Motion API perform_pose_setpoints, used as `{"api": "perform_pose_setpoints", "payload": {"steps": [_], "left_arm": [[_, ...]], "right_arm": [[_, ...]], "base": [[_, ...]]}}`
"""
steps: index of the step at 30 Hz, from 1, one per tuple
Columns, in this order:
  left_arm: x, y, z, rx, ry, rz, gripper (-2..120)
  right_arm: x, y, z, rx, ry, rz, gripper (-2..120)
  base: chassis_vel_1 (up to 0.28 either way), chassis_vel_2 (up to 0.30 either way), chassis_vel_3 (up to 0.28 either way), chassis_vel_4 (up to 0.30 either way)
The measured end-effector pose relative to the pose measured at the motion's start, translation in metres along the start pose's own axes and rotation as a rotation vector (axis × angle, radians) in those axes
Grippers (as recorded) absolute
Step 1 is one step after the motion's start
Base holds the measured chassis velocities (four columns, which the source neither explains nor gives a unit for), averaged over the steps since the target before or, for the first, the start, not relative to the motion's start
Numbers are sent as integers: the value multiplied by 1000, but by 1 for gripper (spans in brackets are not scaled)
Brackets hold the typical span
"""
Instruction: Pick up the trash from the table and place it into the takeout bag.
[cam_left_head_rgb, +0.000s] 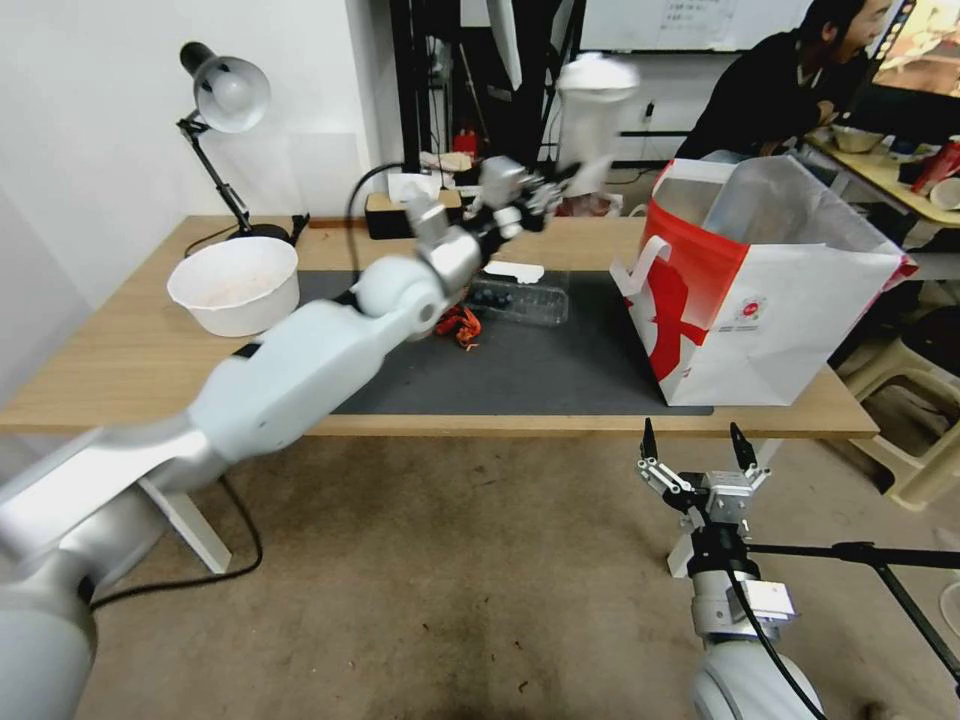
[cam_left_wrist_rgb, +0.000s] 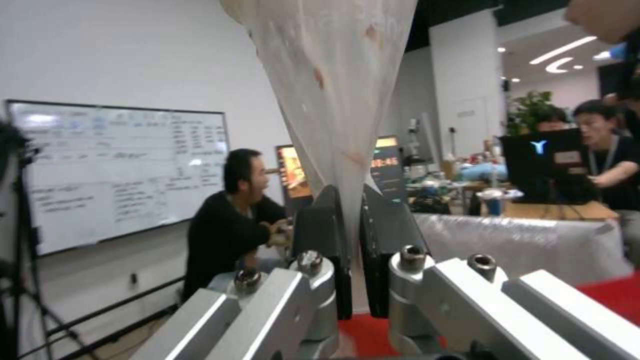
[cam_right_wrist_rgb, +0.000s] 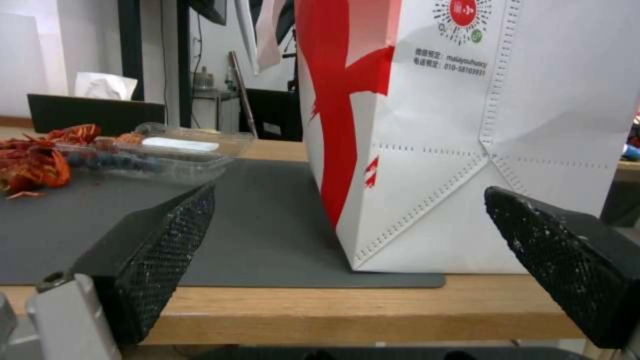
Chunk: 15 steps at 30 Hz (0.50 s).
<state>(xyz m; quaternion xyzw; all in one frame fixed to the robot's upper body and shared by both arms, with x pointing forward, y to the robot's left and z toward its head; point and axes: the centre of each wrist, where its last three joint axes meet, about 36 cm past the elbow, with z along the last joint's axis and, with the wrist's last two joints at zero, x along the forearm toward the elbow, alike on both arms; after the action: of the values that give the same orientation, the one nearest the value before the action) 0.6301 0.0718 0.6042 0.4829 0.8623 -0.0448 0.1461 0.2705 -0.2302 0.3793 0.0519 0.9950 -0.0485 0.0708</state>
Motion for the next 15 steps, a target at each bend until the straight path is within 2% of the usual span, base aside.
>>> {"api": "perform_pose_setpoints", "payload": {"steps": [5, 7, 9, 15], "left_arm": [[-35, -14, -11, -12, 38, 70, 3], [-38, -16, -11, -12, 47, 77, 3], [-52, -23, -7, -28, 97, 115, 3], [-74, -29, 0, -61, 177, 155, 3]], "right_arm": [[0, -1, 0, 0, -1, 4, 100], [0, -1, 0, 0, -1, 5, 100], [1, 0, 0, -1, -2, 7, 100], [0, 0, 0, -6, -6, 10, 100]], "base": [[0, 0, 0, 0], [0, 0, 0, 0], [0, 0, 0, 0], [0, 0, 0, 0]]}}
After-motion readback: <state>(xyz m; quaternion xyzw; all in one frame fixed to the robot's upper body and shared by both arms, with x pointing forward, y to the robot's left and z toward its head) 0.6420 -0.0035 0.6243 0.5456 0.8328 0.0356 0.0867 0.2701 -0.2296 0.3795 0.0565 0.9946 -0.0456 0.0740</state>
